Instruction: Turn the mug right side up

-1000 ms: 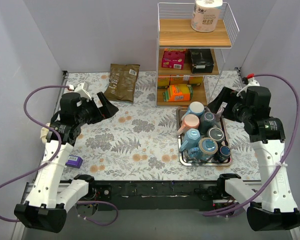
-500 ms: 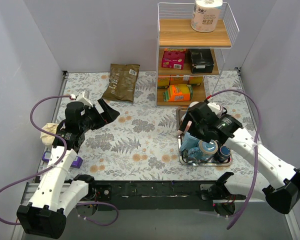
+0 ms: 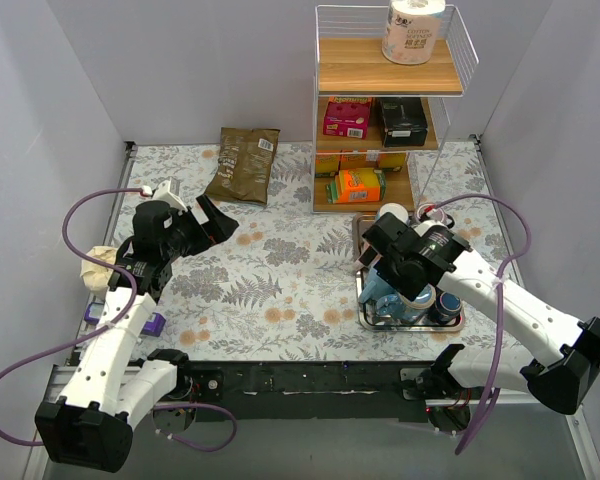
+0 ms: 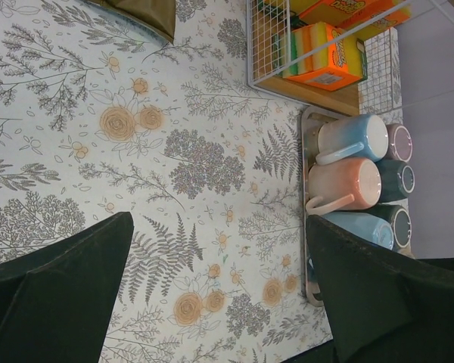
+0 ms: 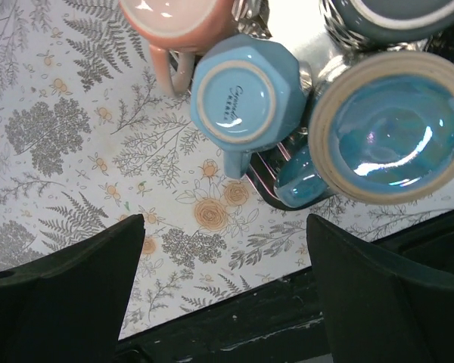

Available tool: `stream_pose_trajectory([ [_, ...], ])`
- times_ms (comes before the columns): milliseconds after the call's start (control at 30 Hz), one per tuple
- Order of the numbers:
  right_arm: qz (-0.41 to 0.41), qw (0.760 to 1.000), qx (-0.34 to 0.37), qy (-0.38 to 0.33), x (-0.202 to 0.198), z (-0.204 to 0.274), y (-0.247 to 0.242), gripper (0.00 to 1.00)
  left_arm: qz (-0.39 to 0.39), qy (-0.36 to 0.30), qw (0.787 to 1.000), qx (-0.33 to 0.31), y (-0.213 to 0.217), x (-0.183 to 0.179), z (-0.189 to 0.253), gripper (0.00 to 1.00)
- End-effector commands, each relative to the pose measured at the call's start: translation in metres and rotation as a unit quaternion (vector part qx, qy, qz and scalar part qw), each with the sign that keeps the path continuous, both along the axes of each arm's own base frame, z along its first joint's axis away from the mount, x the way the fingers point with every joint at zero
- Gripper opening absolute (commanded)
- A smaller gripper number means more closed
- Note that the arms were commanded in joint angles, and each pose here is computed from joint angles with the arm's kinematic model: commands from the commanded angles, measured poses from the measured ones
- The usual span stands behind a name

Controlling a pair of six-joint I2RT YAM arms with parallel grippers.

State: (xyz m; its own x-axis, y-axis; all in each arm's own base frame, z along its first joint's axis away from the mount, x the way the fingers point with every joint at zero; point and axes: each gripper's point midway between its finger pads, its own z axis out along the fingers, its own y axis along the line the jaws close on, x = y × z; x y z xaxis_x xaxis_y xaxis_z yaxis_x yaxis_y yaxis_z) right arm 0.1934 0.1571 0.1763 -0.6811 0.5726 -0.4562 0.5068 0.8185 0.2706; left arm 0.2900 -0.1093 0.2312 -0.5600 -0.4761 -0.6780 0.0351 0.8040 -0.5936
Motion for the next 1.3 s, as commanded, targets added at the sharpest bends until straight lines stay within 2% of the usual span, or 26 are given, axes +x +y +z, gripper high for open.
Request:
stream_pose_trajectory([
  [0,-0.107,0.993,0.018,0.037,-0.019,-0.004,-0.016,0.94,-0.003,-0.017,1.000,-0.001,0.000,-0.001,0.006,0.98],
  [67,-0.128,0.990,0.014,0.050,-0.026,-0.009,-0.021,0.90,-0.002,-0.020,1.000,0.000,0.001,-0.002,0.007,0.98],
  [133,-0.156,0.985,0.034,0.058,-0.030,-0.013,-0.020,0.81,0.003,-0.022,1.000,0.001,0.003,-0.004,0.008,0.98],
  [267,-0.190,0.977,0.067,0.065,-0.037,-0.024,-0.020,0.71,0.004,-0.020,1.000,-0.002,0.003,-0.006,0.006,0.98],
  [400,-0.225,0.970,0.066,0.070,-0.041,-0.037,-0.027,0.75,0.004,-0.014,1.000,-0.005,0.002,-0.008,0.002,0.98],
  [567,-0.239,0.967,0.066,0.061,-0.037,-0.044,-0.028,0.75,0.006,-0.005,1.000,-0.004,0.003,-0.007,-0.005,0.98],
  [967,-0.274,0.957,0.056,0.074,-0.035,-0.067,-0.025,0.58,0.005,0.010,1.000,0.004,0.003,-0.005,-0.017,0.98],
  [1267,-0.296,0.952,0.032,0.070,-0.028,-0.072,-0.027,0.61,-0.005,0.008,1.000,0.013,0.002,-0.004,-0.018,0.98],
])
